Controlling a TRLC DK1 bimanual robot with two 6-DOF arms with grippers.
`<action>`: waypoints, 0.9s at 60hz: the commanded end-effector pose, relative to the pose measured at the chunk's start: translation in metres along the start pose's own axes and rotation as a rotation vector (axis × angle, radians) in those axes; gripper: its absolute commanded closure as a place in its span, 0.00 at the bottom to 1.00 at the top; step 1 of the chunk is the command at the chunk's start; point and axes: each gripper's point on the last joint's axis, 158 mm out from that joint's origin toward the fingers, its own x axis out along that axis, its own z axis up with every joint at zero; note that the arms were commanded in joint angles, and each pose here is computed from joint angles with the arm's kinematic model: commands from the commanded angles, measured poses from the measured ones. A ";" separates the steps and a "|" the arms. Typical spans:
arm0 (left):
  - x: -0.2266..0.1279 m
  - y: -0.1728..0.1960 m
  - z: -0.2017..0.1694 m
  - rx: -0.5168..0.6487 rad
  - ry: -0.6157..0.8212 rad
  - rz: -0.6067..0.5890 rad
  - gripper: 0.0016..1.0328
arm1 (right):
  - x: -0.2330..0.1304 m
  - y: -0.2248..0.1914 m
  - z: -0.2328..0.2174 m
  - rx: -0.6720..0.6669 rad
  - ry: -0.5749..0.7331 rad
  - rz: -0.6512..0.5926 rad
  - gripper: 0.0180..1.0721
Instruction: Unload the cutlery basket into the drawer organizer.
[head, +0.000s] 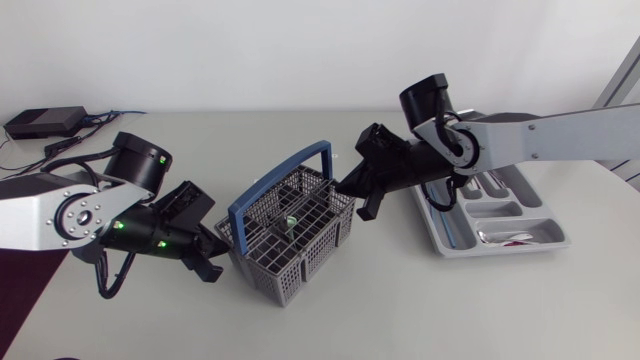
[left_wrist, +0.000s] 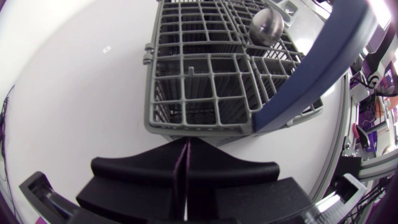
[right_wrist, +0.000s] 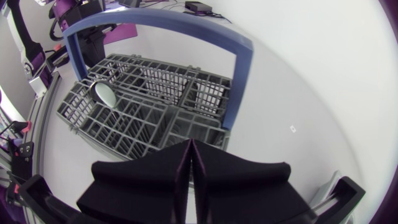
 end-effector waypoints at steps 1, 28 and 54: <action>-0.009 0.001 0.010 0.032 -0.049 0.018 0.97 | -0.014 -0.023 0.005 0.021 -0.021 -0.054 0.95; -0.002 0.013 0.022 0.015 -0.065 0.030 0.97 | 0.015 -0.050 -0.036 0.059 0.051 -0.092 0.95; 0.020 0.048 0.057 -0.012 -0.104 0.063 0.97 | 0.005 0.014 -0.033 0.013 0.046 0.004 0.95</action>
